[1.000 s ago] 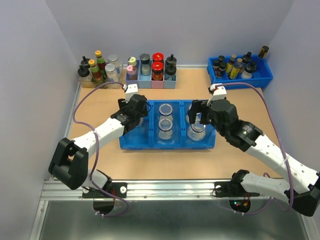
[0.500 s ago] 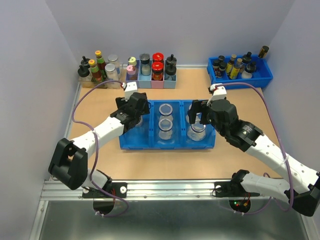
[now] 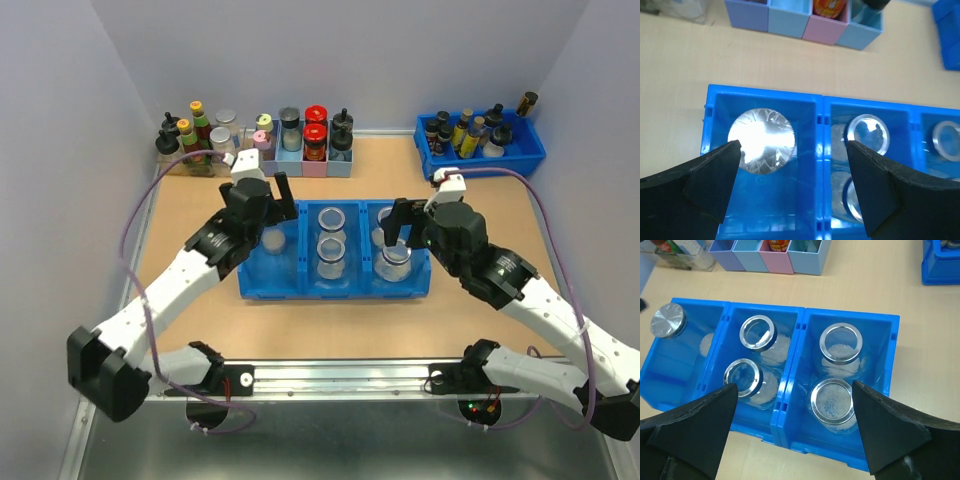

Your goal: Organize the condiment bottles

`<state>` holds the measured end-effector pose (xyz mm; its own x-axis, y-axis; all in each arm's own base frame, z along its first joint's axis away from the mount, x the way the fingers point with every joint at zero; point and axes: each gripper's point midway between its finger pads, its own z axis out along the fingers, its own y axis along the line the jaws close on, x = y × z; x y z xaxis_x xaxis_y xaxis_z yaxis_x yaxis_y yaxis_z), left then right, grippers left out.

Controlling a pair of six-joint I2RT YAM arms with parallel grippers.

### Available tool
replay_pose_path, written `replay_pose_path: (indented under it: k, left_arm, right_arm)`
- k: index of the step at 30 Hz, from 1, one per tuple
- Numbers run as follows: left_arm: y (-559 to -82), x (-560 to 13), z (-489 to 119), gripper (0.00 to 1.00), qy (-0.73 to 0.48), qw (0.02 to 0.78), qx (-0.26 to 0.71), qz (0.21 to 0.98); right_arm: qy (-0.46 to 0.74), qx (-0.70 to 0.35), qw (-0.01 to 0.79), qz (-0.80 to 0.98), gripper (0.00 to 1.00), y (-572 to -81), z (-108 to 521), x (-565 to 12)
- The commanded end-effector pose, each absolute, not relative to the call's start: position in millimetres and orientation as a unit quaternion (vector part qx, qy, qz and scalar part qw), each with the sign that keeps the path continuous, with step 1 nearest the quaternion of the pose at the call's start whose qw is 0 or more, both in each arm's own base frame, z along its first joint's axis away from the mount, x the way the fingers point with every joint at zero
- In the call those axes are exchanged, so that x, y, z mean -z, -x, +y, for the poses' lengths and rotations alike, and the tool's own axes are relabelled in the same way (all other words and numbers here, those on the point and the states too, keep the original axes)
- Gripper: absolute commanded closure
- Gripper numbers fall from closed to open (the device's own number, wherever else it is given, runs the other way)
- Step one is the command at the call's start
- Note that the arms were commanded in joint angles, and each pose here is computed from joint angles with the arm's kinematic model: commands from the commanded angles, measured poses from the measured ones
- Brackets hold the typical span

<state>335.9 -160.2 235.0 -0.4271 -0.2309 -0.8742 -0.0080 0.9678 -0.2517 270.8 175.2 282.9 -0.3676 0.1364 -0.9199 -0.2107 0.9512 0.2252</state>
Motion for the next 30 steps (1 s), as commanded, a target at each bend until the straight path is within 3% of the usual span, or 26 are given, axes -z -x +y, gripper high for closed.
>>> replay_pose_path:
  k: [1,11,20,30]
  left_arm:
    - [-308.2,-288.1,-153.7,0.01,0.065,0.569,0.161,0.804]
    - [-253.7,-345.6,-132.0,0.01,0.039,0.615,0.224,0.755]
    - [-182.6,-403.8,-147.1,0.01,-0.065,0.658,0.367,0.654]
    - [-157.7,-422.7,-144.5,0.01,-0.095,0.680,0.397,0.609]
  right_arm:
    - [0.003,-0.152,0.565,0.811,0.00,-266.2,166.1,-278.6]
    - [-0.016,-0.167,0.568,0.806,0.00,-257.5,158.8,-276.8]
    - [-0.026,-0.195,0.576,0.793,0.00,-238.7,146.9,-273.8]
    - [-0.079,-0.251,0.601,0.755,0.00,-210.9,121.1,-276.0]
